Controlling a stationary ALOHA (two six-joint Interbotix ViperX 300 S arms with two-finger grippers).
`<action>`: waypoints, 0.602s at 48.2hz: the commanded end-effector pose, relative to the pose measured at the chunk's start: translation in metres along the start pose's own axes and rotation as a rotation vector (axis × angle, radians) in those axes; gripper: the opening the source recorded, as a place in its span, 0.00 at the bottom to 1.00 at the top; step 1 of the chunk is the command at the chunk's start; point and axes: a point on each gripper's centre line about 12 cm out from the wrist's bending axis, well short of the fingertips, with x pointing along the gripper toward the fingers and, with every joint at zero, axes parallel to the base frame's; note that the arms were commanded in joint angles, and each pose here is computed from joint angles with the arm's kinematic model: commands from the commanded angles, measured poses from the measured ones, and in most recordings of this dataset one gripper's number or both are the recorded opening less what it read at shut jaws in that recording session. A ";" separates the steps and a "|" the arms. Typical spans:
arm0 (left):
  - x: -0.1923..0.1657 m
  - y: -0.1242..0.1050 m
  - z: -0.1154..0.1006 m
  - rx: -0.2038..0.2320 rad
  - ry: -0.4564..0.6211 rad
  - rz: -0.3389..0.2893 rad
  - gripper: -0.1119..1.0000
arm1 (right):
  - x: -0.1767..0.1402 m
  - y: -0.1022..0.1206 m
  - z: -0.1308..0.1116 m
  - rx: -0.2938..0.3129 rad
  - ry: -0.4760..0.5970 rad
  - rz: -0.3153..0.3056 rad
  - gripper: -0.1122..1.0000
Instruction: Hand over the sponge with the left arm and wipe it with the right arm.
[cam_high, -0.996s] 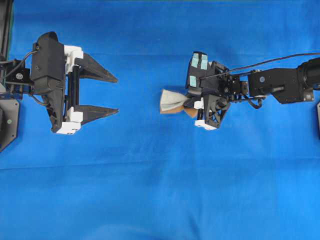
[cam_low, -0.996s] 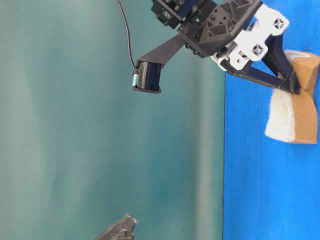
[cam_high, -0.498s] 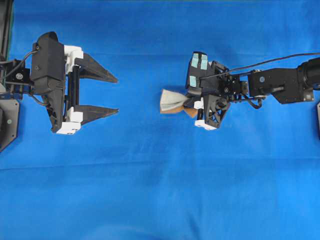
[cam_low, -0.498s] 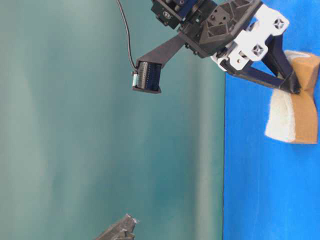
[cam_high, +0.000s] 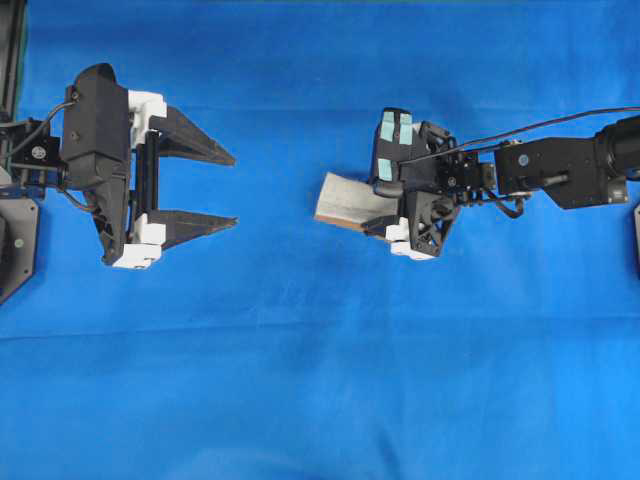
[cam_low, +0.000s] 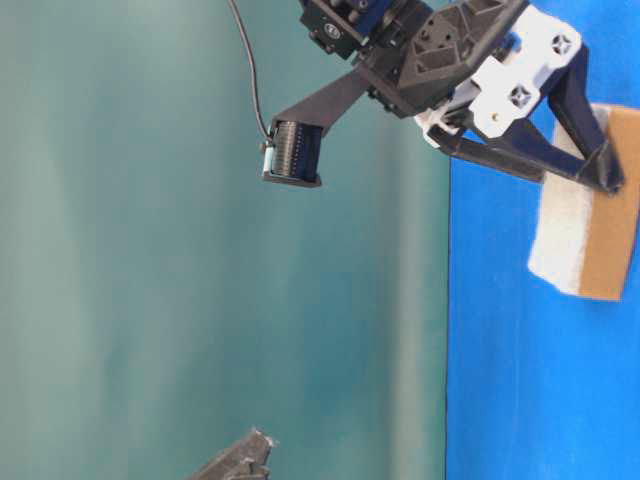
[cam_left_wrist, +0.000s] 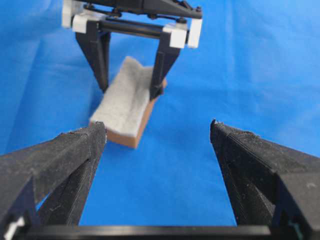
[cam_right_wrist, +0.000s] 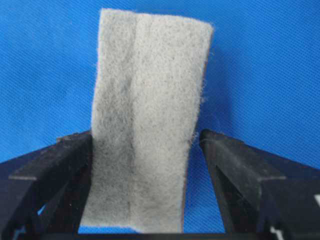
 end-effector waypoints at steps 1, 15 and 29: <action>-0.002 0.000 0.007 0.002 -0.021 -0.001 0.84 | -0.013 0.000 0.018 -0.006 -0.060 0.001 0.76; -0.002 0.000 0.007 0.005 -0.023 -0.001 0.84 | -0.048 0.009 0.041 -0.034 -0.130 0.003 0.76; -0.002 -0.001 0.007 0.004 -0.021 -0.002 0.84 | -0.106 0.022 0.064 -0.086 -0.205 0.003 0.76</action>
